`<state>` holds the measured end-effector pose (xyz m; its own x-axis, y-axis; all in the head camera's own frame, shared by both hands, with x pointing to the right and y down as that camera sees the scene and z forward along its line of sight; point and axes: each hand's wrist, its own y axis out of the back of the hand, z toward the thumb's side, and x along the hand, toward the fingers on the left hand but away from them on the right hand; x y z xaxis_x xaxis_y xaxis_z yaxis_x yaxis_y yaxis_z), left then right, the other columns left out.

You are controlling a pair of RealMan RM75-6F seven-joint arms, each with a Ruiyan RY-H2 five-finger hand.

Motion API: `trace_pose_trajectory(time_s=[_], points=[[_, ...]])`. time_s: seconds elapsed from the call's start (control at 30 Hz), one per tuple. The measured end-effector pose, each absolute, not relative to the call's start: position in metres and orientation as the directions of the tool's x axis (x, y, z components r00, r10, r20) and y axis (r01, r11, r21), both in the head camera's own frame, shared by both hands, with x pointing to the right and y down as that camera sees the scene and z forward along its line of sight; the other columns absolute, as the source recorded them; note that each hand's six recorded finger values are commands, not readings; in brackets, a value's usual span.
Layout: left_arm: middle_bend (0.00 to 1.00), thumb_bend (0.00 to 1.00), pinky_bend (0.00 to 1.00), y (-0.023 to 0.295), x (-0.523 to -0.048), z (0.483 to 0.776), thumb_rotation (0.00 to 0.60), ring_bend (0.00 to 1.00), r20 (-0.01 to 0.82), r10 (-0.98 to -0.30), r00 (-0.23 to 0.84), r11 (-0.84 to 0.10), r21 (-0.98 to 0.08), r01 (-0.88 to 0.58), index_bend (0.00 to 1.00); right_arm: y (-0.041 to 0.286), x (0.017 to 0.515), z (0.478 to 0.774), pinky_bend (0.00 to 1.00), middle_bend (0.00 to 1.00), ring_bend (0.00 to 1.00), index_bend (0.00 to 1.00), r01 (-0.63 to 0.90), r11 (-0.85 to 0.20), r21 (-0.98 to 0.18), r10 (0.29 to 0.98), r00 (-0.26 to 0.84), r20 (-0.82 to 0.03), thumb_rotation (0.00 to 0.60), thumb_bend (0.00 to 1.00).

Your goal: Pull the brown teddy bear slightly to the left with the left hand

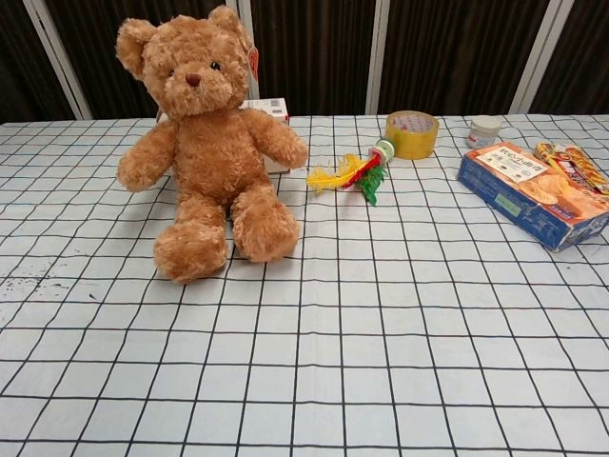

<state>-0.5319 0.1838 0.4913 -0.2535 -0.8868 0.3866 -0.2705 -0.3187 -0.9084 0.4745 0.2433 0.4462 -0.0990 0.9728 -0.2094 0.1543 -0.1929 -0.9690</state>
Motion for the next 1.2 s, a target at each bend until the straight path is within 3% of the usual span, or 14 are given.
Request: trace_pose_trajectory(time_s=[0.23,0.43,0.6,0.7,0.87,1.2], points=[[0.04,0.24,0.00,0.176,-0.528,0.505,0.600,0.00,0.386,-0.887,-0.253,-0.310,-0.905,-0.292,0.07,0.245,0.463,0.474,0.14,0.12,0.23,0.04,0.145,-0.247,-0.958,0.963,-0.078,-0.260,0.600,0.51],[0.05,0.22,0.00,0.165,-0.511,0.527,0.600,0.00,0.439,-0.870,-0.222,-0.305,-0.835,-0.457,0.07,0.246,0.458,0.492,0.14,0.12,0.23,0.04,0.136,-0.291,-0.947,0.952,-0.060,-0.301,0.600,0.51],[0.08,0.20,0.00,0.149,-0.488,0.548,0.600,0.00,0.513,-0.838,-0.186,-0.264,-0.680,-0.684,0.09,0.244,0.459,0.495,0.14,0.12,0.23,0.04,0.136,-0.295,-0.946,0.950,-0.061,-0.305,0.600,0.51],[0.07,0.19,0.00,0.135,-0.473,0.560,0.600,0.00,0.552,-0.815,-0.175,-0.186,-0.536,-0.824,0.09,0.243,0.458,0.494,0.14,0.12,0.23,0.04,0.143,-0.289,-0.946,0.952,-0.062,-0.300,0.600,0.51],[0.05,0.16,0.00,0.119,-0.441,0.603,0.600,0.00,0.685,-0.717,-0.129,-0.103,-0.287,-0.952,0.08,0.241,0.459,0.492,0.14,0.12,0.23,0.04,0.164,-0.283,-0.945,0.952,-0.067,-0.297,0.600,0.51],[0.09,0.16,0.00,0.101,-0.389,0.669,0.600,0.00,0.760,-0.644,-0.089,-0.046,-0.155,-0.987,0.09,0.239,0.468,0.487,0.14,0.12,0.23,0.04,0.176,-0.267,-0.948,0.954,-0.091,-0.285,0.600,0.51]])
